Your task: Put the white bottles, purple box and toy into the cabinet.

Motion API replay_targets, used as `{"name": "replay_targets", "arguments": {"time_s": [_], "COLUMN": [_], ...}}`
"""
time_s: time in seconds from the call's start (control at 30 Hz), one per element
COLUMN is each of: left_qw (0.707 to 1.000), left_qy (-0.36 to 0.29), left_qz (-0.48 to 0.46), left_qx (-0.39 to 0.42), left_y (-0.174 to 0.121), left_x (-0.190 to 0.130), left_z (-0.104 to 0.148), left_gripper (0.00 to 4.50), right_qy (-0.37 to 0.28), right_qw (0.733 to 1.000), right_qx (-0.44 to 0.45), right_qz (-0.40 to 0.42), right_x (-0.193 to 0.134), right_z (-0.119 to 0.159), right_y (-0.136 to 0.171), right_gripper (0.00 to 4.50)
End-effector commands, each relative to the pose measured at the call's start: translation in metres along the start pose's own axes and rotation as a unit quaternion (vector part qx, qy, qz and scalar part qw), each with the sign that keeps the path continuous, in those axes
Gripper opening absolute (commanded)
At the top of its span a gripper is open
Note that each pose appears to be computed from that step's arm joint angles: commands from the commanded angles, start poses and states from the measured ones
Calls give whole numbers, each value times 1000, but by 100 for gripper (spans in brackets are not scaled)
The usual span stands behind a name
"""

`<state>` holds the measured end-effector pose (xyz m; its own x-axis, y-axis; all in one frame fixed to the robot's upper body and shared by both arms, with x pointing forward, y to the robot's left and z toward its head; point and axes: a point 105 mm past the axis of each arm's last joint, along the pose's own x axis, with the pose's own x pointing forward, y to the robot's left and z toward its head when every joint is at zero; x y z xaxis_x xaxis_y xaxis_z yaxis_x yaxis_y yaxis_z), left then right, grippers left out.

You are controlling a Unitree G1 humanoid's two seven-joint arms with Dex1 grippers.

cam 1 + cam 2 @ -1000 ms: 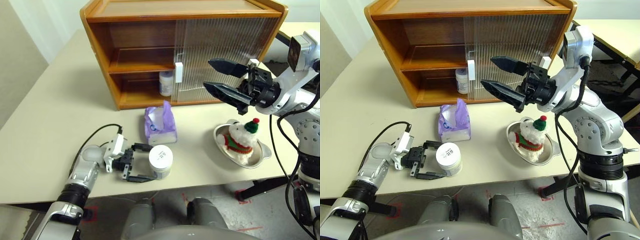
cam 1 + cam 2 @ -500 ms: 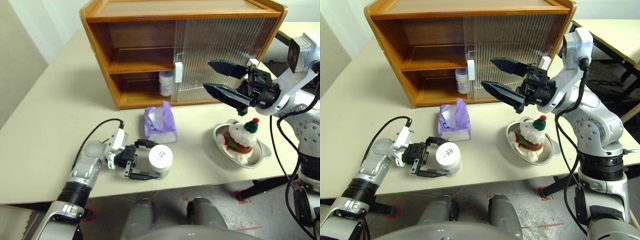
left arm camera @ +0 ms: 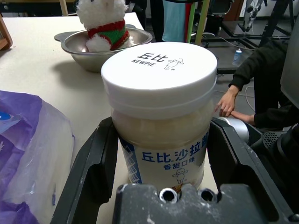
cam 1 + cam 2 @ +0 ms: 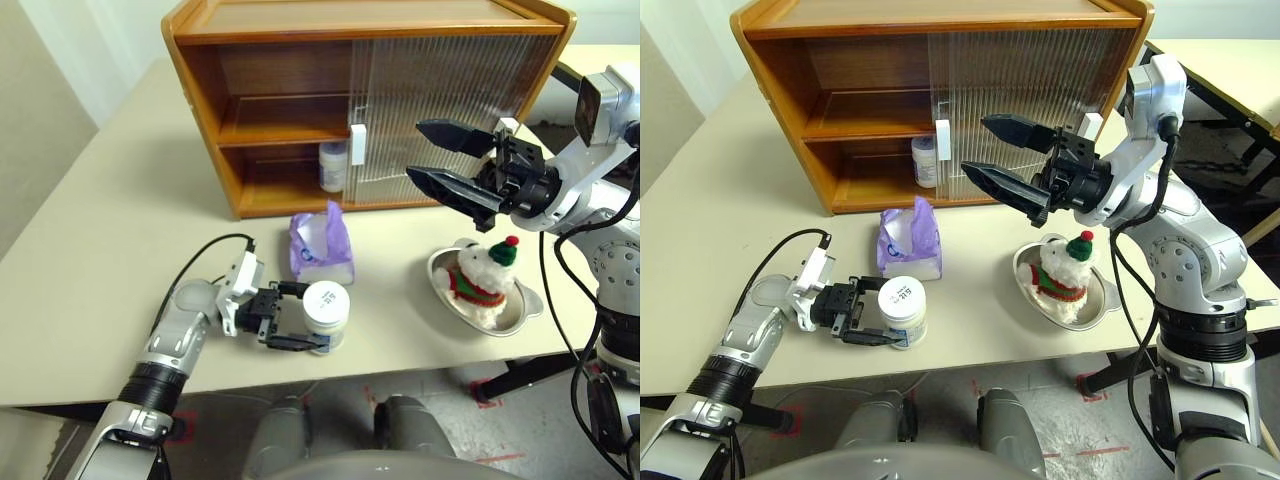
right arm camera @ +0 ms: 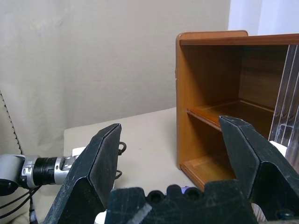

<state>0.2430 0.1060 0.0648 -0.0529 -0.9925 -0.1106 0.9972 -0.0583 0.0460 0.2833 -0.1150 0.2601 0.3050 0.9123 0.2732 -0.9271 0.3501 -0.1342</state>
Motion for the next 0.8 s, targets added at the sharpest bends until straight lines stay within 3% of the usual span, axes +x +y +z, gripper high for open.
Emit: {"name": "replay_targets", "arguments": {"time_s": [0.03,0.17,0.57,0.8], "left_qw": [1000,1000,976,935], "left_qy": [-4,-15,-116,-102], "left_qz": [1,12,183,338], "left_qx": [-3,-8,-10,-24], "left_y": [0,3,61,103], "left_x": [-1,-3,-34,-65], "left_z": [6,13,90,85], "left_gripper": [309,309,309,309], "right_qy": [-3,-3,-7,-10], "right_qw": [1000,1000,1000,1000], "right_qx": [-6,-5,-2,0], "right_qz": [-3,-2,7,13], "right_x": [-1,-1,4,6], "right_z": [2,1,-1,-2], "right_y": [0,-1,-1,-1], "right_gripper": [450,450,450,450]}}
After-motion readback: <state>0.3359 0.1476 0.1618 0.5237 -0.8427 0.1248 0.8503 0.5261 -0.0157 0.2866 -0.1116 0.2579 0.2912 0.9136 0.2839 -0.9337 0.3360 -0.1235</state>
